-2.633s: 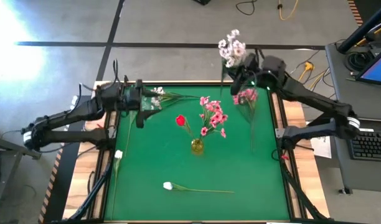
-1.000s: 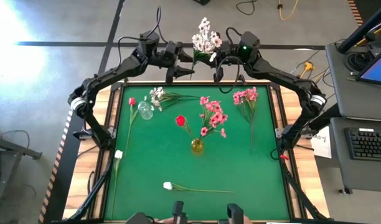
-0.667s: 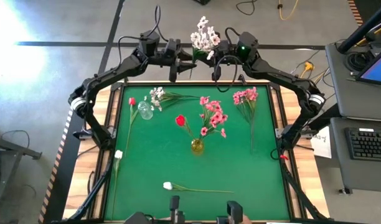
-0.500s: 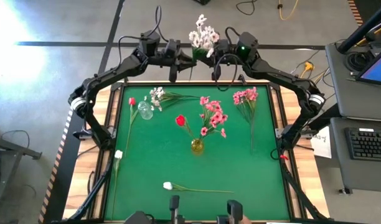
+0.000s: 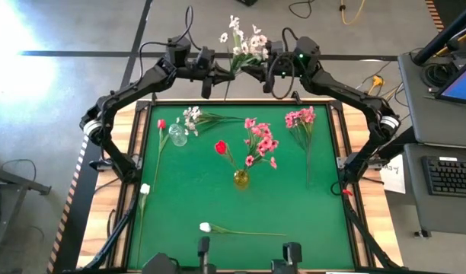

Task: Sort flowers into vase by color
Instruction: Put the bottom white flowers into the transparent vase

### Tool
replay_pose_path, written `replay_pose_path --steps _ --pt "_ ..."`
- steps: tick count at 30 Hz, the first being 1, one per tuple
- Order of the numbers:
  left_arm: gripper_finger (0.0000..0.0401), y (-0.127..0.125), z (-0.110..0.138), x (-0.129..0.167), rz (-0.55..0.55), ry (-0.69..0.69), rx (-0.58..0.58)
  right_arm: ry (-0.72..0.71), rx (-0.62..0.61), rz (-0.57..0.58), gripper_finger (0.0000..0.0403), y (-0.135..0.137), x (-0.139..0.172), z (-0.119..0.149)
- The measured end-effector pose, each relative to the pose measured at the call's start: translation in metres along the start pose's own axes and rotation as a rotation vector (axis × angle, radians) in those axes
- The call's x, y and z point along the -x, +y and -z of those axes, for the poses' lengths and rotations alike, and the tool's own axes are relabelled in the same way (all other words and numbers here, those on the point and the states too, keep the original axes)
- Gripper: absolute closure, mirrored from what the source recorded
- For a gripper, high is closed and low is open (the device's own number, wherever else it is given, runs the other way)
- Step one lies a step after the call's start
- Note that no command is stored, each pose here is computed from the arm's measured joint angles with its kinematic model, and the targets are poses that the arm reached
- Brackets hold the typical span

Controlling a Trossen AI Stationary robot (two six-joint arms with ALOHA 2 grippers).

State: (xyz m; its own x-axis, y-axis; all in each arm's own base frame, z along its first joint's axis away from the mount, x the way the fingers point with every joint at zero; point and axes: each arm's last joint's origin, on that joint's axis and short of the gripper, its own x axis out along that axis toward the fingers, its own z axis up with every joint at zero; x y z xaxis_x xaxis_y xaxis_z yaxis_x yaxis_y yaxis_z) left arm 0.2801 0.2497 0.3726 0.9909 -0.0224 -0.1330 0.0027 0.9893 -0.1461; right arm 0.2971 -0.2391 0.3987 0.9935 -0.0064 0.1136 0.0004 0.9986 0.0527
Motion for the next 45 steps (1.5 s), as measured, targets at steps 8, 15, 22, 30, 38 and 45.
replay_pose_path --steps 8,15,22,30,38,45 --pt "0.0401 -0.031 0.016 0.055 -0.098 -0.070 -0.029 0.131 -0.043 0.022 0.0186 0.005 0.010 0.003" --pt "0.0401 -0.078 0.042 0.102 -0.277 -0.114 -0.094 0.168 -0.062 0.026 0.0182 0.007 0.012 0.006" --pt "0.0401 -0.102 0.080 0.130 -0.395 -0.158 -0.089 0.201 -0.091 0.029 0.0181 0.007 0.013 0.010" --pt "0.0401 -0.114 0.096 0.145 -0.472 -0.195 -0.071 0.235 -0.121 0.031 0.0181 0.008 0.013 0.014" --pt "0.0401 -0.129 0.109 0.158 -0.490 -0.229 -0.109 0.255 -0.104 0.031 0.0181 0.007 0.014 0.020" --pt "0.0401 -0.134 0.134 0.163 -0.508 -0.214 -0.096 0.261 -0.090 0.033 0.0181 0.006 0.015 0.023"
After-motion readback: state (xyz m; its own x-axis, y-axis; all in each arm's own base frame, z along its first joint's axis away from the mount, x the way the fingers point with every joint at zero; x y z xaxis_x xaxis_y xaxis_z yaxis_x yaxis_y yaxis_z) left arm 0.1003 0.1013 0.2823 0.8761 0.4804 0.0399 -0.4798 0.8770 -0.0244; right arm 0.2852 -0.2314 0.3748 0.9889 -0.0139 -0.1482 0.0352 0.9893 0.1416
